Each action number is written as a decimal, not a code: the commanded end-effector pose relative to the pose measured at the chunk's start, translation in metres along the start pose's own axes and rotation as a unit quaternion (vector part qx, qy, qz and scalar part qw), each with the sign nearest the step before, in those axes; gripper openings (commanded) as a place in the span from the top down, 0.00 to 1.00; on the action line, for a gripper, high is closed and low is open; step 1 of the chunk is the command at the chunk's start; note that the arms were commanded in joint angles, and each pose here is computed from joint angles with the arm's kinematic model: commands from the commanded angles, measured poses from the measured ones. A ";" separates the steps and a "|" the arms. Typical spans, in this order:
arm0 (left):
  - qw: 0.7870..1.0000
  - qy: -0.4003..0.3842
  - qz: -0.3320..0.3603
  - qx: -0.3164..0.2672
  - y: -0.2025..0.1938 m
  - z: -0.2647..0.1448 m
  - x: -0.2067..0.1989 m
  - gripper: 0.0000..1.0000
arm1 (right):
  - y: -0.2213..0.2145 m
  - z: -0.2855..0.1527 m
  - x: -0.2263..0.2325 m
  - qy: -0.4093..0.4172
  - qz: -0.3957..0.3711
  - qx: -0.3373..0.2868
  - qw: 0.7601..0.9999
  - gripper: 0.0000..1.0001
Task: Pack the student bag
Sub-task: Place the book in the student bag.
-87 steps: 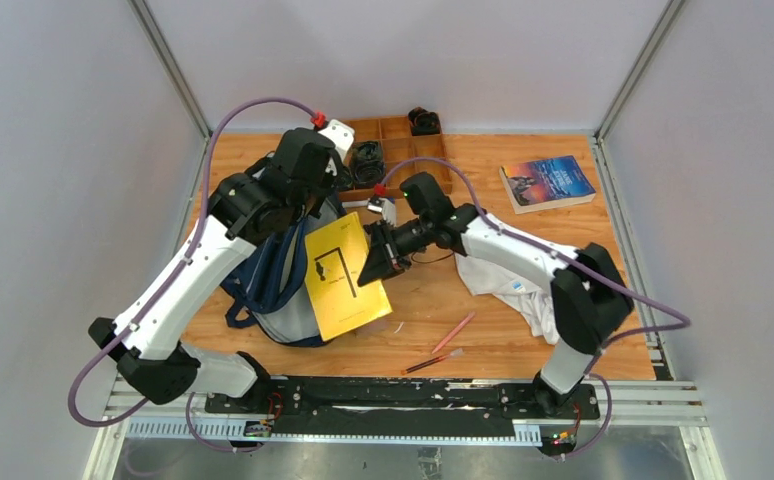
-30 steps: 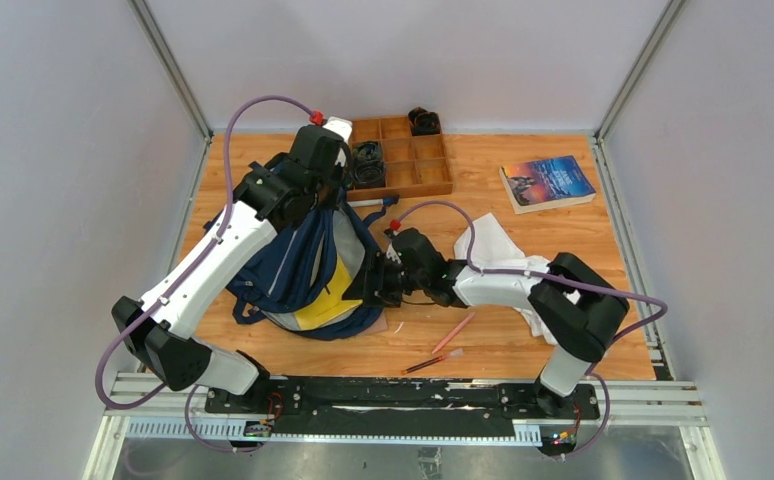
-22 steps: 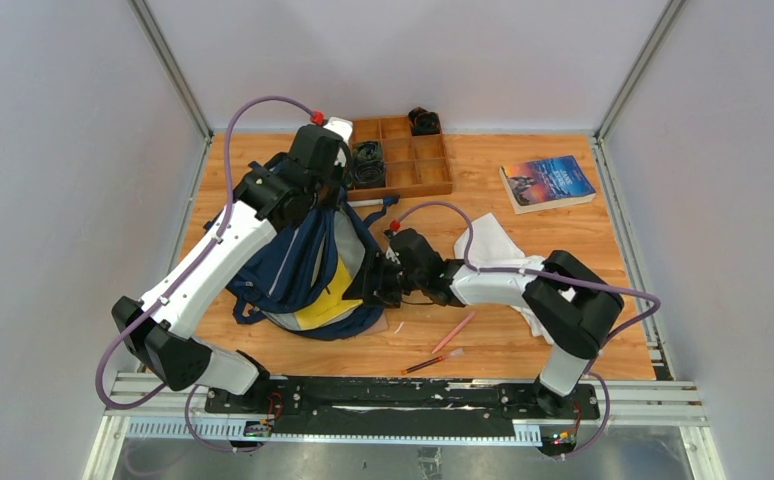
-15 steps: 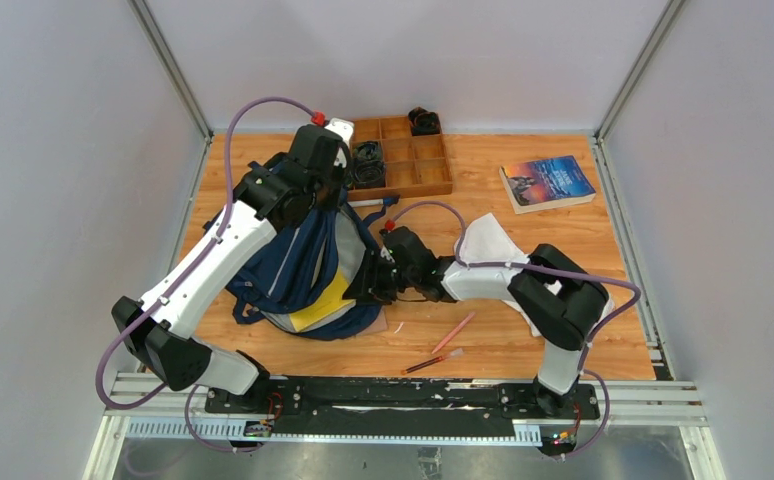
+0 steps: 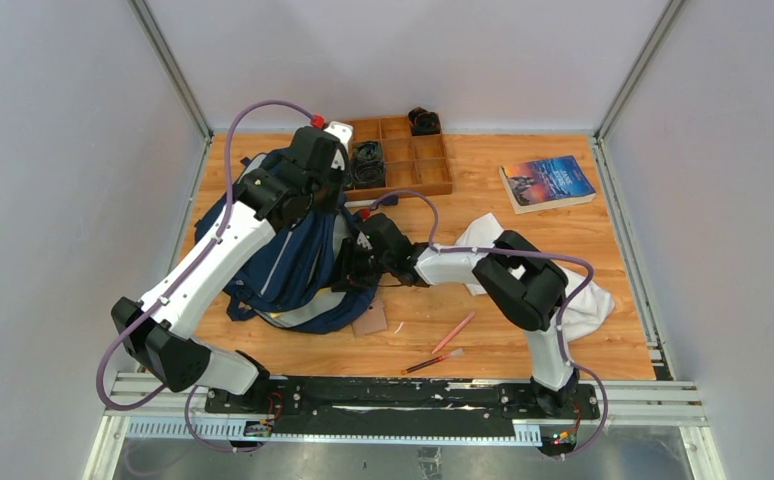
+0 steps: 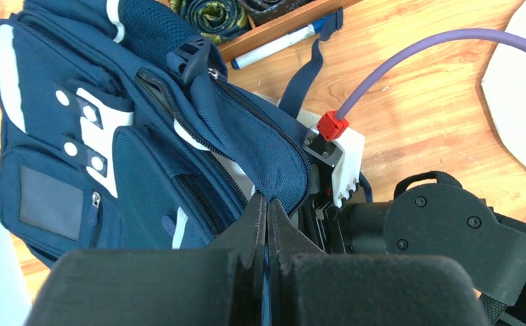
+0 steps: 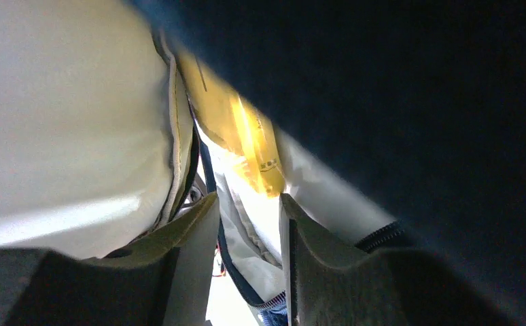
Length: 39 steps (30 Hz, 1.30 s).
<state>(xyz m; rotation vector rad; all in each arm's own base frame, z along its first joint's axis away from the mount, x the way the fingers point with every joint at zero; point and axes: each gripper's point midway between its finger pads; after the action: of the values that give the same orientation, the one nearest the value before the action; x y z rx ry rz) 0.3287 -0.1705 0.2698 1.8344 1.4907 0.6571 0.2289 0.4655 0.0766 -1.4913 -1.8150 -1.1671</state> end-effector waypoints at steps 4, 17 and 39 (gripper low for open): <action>0.997 -0.022 -0.016 -0.067 0.030 -0.025 -0.002 1.00 | 0.004 -0.003 -0.023 -0.031 -0.032 -0.010 0.999 0.43; 0.997 -0.023 -0.014 -0.071 0.033 -0.028 -0.002 1.00 | -0.009 0.034 -0.058 -0.068 -0.031 0.008 0.997 0.36; 0.998 -0.039 0.020 -0.033 0.002 -0.041 0.002 1.00 | 0.073 -0.005 -0.001 0.070 -0.119 0.094 0.986 1.00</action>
<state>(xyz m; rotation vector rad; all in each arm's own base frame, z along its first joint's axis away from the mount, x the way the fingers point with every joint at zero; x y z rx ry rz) 0.3124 -0.1609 0.2726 1.8558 1.4554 0.6487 0.2832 0.4749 0.0947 -1.2174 -1.9003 -1.2157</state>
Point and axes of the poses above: each gripper's point midway between its finger pads, its own z axis out along the fingers, its own x axis along the line the jaws close on, y = z × x, and after that the axes turned 7 degrees about -z, right-handed
